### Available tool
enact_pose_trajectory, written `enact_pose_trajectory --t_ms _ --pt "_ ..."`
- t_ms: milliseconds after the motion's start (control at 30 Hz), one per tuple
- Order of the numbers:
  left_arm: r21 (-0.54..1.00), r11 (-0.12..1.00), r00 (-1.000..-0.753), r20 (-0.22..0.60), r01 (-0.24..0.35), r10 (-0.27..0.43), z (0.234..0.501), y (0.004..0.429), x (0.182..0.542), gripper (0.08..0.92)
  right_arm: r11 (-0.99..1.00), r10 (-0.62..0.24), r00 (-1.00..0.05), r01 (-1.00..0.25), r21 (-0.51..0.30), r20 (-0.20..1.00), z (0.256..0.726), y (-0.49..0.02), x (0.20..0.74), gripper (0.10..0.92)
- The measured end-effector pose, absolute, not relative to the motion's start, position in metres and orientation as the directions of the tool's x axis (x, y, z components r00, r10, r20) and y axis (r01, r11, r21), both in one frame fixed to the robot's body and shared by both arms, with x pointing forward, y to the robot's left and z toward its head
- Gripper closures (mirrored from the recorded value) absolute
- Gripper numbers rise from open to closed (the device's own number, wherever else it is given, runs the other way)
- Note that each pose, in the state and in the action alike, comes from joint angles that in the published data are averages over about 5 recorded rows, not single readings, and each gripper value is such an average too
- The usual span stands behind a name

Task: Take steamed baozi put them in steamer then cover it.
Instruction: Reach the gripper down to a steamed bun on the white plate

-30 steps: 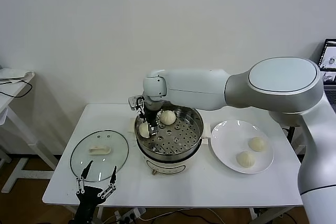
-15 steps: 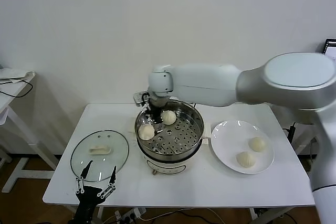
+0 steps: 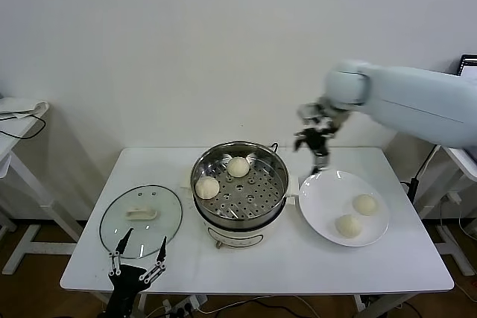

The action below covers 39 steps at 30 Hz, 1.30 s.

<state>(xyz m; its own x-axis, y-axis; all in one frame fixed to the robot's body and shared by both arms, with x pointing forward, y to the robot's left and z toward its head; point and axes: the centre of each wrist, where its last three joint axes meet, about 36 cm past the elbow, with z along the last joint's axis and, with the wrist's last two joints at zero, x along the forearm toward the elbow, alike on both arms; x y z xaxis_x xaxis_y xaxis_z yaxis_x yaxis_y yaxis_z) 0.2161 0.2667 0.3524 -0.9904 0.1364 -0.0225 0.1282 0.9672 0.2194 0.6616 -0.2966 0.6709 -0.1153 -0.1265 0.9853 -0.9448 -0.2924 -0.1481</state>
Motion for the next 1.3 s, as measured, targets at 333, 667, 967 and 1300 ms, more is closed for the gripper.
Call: enact_pose_trajectory --t_ms 333,667,967,1300 --pt "0.227 0.966 -0.991 -0.012 0.124 0.13 0.353 0.267 0.208 0.177 -0.218 -0.068 -0.039 -0.975 -0.053 0.997 0.589 -0.386 0.632 0.2" --pt "0.229 0.966 -0.992 -0.001 0.12 0.124 0.35 0.269 0.206 0.177 -0.172 -0.072 -0.018 -0.985 -0.03 0.997 0.525 -0.405 0.619 0.2" --pt "0.233 0.965 -0.993 0.005 0.116 0.118 0.347 0.272 0.206 0.177 -0.151 -0.08 -0.033 -0.988 -0.045 0.996 0.49 -0.401 0.62 0.2" --pt "0.233 0.966 -0.993 0.009 0.113 0.114 0.346 0.273 0.206 0.177 -0.144 -0.084 -0.036 -0.988 -0.048 0.996 0.47 -0.395 0.617 0.26"
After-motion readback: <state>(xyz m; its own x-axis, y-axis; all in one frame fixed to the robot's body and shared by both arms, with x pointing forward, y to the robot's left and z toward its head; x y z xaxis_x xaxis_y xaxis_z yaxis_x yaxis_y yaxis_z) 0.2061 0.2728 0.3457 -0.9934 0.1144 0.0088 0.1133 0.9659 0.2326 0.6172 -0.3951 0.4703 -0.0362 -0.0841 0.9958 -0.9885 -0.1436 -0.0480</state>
